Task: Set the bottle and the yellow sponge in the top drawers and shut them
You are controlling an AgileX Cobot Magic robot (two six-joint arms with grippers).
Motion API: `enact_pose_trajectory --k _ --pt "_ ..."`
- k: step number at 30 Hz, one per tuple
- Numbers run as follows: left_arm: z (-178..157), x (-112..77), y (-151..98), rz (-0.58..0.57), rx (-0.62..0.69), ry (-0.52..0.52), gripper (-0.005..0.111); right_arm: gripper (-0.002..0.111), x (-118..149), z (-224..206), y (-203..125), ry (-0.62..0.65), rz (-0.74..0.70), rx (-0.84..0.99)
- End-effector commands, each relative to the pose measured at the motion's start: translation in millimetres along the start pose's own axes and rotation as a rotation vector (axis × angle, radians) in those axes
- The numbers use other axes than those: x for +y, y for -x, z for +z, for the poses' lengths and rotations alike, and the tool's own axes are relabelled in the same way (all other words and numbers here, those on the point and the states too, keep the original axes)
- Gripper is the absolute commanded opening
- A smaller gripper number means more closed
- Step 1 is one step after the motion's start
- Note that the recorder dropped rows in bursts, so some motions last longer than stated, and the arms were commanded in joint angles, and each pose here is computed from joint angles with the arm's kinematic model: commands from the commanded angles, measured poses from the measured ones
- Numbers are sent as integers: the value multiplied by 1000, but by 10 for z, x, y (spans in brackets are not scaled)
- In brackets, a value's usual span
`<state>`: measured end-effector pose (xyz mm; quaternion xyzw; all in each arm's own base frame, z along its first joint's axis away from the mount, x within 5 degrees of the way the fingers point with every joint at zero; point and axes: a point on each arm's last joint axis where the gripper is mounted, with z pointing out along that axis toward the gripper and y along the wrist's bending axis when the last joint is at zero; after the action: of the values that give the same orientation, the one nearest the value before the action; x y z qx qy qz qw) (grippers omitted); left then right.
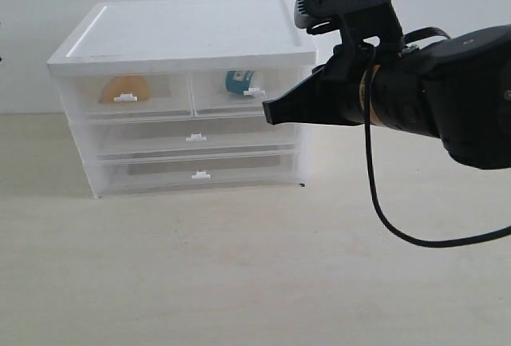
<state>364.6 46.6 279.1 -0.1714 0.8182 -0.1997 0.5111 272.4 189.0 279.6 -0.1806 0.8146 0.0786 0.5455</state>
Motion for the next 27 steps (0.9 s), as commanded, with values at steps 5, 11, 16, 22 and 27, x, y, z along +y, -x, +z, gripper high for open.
enact_pose_trajectory --k 5,11,16,22,27 --pt "-740 -365 -140 -4 -74 -187 4 0 -162 -516 45 19 39 -84" --pt "-1086 -497 -339 13 -69 -291 4 0 -319 -905 -14 -17 66 -152" --pt "-1288 -586 -559 20 -25 -414 4 0 -365 -1039 -185 -13 83 -141" --pt "-1369 -662 -623 29 1 -507 4 0 -354 -1047 -240 6 99 -122" --pt "-1369 -662 -623 29 1 -507 4 0 -352 -1047 -241 7 99 -122"
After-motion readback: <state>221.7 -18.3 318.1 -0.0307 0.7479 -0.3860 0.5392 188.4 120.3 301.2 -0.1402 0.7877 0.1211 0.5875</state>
